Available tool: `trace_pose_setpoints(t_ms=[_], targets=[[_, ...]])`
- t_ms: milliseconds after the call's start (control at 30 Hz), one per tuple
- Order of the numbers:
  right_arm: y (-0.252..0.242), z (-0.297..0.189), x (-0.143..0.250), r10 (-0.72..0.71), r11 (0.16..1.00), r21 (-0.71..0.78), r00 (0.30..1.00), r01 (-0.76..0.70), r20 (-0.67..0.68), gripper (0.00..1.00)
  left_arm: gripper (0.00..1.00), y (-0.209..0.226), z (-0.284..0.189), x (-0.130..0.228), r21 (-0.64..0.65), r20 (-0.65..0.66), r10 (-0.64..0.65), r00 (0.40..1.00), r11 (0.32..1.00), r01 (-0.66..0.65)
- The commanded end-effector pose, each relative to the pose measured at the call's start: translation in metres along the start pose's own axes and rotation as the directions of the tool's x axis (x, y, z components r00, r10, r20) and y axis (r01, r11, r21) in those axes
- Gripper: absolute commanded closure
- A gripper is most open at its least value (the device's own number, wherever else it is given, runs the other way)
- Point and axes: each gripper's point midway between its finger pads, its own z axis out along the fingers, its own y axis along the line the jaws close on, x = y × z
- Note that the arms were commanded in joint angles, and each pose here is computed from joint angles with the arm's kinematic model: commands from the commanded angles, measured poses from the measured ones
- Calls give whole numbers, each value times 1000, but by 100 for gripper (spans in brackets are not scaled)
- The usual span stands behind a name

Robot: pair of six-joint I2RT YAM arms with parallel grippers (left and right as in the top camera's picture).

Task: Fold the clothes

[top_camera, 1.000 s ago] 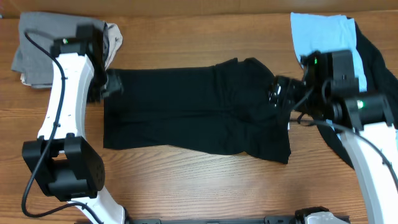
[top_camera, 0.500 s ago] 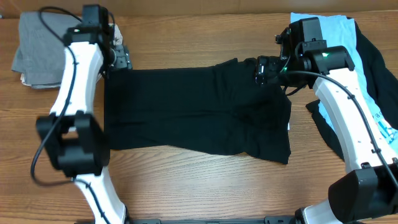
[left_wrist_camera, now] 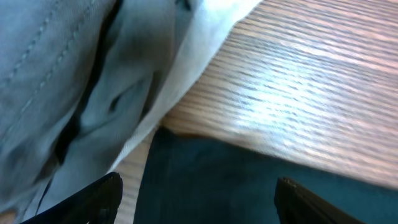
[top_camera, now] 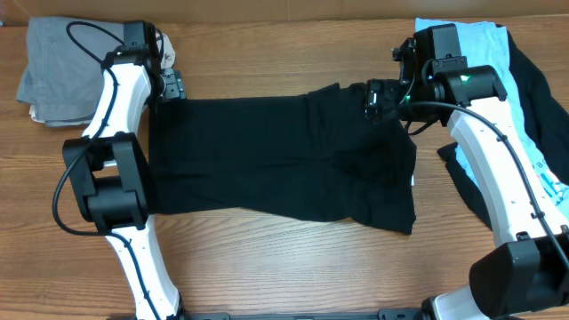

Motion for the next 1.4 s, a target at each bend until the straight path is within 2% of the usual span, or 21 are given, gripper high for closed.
trace_pose_setpoints(t_ms=[0, 233, 333, 833, 1000, 1133, 1167, 1267, 1300, 1367], targets=[[4, -3, -10, -15, 1000, -7, 1000, 16, 24, 6, 21, 2, 24, 10, -24, -39, -29, 999, 999, 28], [4, -3, -11, -16, 1000, -8, 999, 17, 29, 6, 37, 0, 34, 16, -36, -58, -54, 997, 998, 52], [4, -3, -11, -17, 1000, -8, 999, 17, 30, 6, 38, 6, 34, 18, -67, -56, -116, 992, 991, 112], [5, -2, -16, -21, 1000, -12, 998, 21, 51, 6, 37, 10, 39, 14, -92, -33, -144, 989, 986, 141], [5, 0, -17, -20, 1000, -11, 999, 21, 49, 6, 39, 9, 40, 12, -88, -21, -169, 985, 982, 166], [4, 5, -16, -19, 1000, -10, 999, 19, 40, 6, 44, 6, 46, 12, -85, -18, -171, 985, 982, 169], [4, 8, -17, -18, 1000, -9, 999, 19, 38, 6, 51, 5, 53, 18, -90, -34, -180, 983, 980, 176], [3, 13, -20, -19, 1000, -10, 999, 19, 42, 6, 62, 4, 67, 29, -98, -69, -189, 979, 978, 182], [3, 15, -24, -21, 1000, -8, 998, 22, 56, 7, 76, 4, 73, 36, -106, -91, -187, 978, 978, 177], [-3, 16, -33, -26, 999, 28, 995, 23, 94, 10, 93, 5, 73, 41, -113, -110, -189, 976, 978, 176]])
